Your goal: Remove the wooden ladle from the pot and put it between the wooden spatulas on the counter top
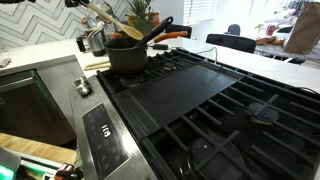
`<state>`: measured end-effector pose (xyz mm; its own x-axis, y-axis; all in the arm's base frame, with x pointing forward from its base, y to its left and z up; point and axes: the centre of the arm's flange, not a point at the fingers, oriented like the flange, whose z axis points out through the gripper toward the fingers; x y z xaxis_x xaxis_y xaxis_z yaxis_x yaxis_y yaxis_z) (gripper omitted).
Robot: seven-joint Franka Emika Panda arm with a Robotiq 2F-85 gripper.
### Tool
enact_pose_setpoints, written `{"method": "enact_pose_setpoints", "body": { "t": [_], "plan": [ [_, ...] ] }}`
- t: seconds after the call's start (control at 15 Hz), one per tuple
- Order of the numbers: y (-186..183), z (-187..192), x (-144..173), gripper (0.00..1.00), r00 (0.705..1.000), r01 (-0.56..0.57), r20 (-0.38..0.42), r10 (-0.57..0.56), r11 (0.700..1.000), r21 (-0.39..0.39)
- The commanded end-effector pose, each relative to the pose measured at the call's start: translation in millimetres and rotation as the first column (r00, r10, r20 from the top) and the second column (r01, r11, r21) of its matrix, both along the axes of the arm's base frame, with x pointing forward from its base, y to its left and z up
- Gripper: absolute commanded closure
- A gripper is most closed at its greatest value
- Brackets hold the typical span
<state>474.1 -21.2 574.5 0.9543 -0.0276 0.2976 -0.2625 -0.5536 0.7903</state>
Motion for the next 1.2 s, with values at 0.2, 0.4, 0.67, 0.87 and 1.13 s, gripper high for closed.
{"method": "enact_pose_setpoints", "body": {
  "t": [0.2, 0.4, 0.67, 0.87, 1.13],
  "plan": [
    [37.8, -6.4, -7.2, 0.97, 0.994, -0.096, 0.028, 0.102, 0.981, -0.166],
    [52.3, -15.6, -6.2, 0.97, 0.985, -0.172, -0.004, 0.174, 0.964, -0.204],
    [60.3, -37.7, -0.3, 0.97, 0.969, -0.248, -0.044, 0.245, 0.932, -0.266],
    [67.1, -35.3, 4.2, 0.89, 0.967, -0.256, -0.053, 0.250, 0.935, -0.246],
    [69.0, -44.0, 5.9, 0.89, 0.960, -0.280, -0.063, 0.273, 0.928, -0.247]
  ]
}}
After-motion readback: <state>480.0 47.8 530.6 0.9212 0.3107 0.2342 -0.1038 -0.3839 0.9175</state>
